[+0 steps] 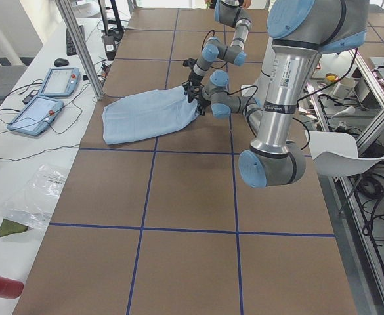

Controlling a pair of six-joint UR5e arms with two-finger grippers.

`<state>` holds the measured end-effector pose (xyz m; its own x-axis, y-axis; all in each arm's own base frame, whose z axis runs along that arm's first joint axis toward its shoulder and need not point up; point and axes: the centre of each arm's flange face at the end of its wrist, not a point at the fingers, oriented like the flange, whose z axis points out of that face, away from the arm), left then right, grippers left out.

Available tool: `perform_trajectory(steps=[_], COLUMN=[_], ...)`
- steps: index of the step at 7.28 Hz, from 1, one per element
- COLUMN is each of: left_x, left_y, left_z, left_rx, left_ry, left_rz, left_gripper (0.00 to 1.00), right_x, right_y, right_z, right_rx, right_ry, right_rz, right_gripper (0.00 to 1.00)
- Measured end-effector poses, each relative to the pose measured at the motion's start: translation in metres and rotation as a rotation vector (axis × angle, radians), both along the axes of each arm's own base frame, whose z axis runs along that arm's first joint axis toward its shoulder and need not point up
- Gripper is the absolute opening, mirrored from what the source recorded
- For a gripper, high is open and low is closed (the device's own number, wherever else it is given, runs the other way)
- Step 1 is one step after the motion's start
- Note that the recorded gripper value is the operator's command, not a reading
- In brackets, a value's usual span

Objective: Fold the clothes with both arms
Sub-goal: 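Lift the near edge with both grippers and fold it toward the collar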

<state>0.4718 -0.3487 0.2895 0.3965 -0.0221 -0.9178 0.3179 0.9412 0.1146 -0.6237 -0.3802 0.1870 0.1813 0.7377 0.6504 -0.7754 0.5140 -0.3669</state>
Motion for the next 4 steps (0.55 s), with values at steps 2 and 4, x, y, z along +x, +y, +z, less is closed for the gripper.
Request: perform_trajectory(steps=[2,4], left_x=[0.005,0.012], left_y=[0.015,0.058], left_z=[-0.038,-0.068], left_rx=[-0.029,-0.068], left_ry=[0.089,0.168], left_rz=[0.006,0.059], left_gripper=[0.00,0.00], right_x=[0.052,0.087], right_y=[0.061,0.120], right_z=[0.003,-0.018], right_rx=[0.033,0.074], right_ry=[-0.022,-0.021], right_rz=[-0.046,-0.084], right_gripper=[0.00,0.00])
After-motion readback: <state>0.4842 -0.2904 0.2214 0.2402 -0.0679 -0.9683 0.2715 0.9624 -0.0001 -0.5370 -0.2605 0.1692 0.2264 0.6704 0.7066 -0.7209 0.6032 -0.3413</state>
